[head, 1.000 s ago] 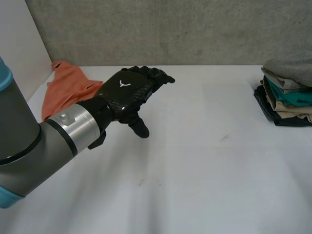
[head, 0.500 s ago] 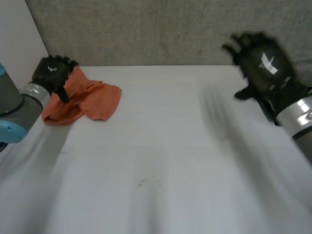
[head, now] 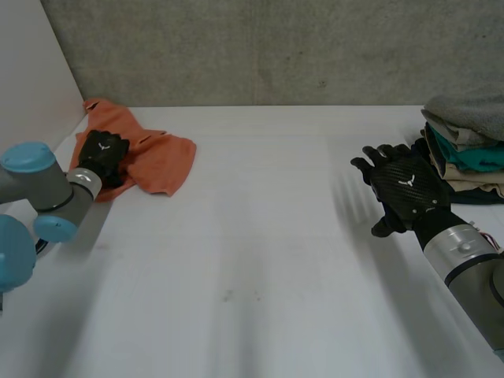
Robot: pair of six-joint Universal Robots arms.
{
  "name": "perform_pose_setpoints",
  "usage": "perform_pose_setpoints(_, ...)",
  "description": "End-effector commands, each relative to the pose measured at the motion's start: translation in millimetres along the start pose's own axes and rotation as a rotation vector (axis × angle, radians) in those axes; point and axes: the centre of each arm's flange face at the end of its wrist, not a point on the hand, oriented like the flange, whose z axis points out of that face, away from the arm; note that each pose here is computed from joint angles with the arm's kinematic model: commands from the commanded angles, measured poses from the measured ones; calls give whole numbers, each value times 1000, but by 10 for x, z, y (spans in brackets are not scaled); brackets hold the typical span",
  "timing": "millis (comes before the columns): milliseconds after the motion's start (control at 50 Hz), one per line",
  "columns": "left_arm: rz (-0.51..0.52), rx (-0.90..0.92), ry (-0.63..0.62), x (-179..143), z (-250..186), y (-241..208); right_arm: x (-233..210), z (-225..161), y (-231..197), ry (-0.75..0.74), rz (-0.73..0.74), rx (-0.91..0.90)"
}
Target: Fold the laundry.
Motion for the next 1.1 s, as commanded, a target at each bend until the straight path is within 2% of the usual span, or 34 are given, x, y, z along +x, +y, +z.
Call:
perform_pose_setpoints(20, 4, 26, 20, 54, 25, -13, -9, 1, 21, -2, 1, -7)
perform_pose_setpoints(320, 2, 32, 54, 156, -25, -75, -34, -6, 79, -13, 12, -34)
perform_pose_setpoints(440, -11, 110, 98, 241, -258, -745, -38, -6, 77, -14, 12, -33)
perform_pose_setpoints(520, -104, 212, 123, 326, -524, -1288, -41, -9, 80, -15, 12, -34)
perform_pose_setpoints(540, -170, 262, 148, 388, -672, -1567, -41, -9, 80, -15, 12, -34)
perform_pose_setpoints(620, -337, 333, 245, 606, -1058, -2032, -39, -14, 82, -15, 14, -39)
perform_pose_setpoints(700, -409, 359, 329, 789, -1254, -2178, -37, -16, 85, -17, 14, -41)
perform_pose_setpoints(740, -409, 357, 345, 862, -1290, -2180, -31, -12, 83, -16, 13, -40)
perform_pose_setpoints(840, -333, 361, 318, 962, -1171, -2088, -14, -21, 98, -13, 14, -51)
perform_pose_setpoints(900, -210, 322, 272, 1028, -972, -1832, -22, -30, 104, -18, 17, -59)
perform_pose_setpoints(1000, 60, 169, 188, 682, -762, -1231, -24, -31, 104, -20, 18, -60)
perform_pose_setpoints(1100, 186, 54, 200, 583, -705, -826, -26, -28, 99, -21, 17, -58)
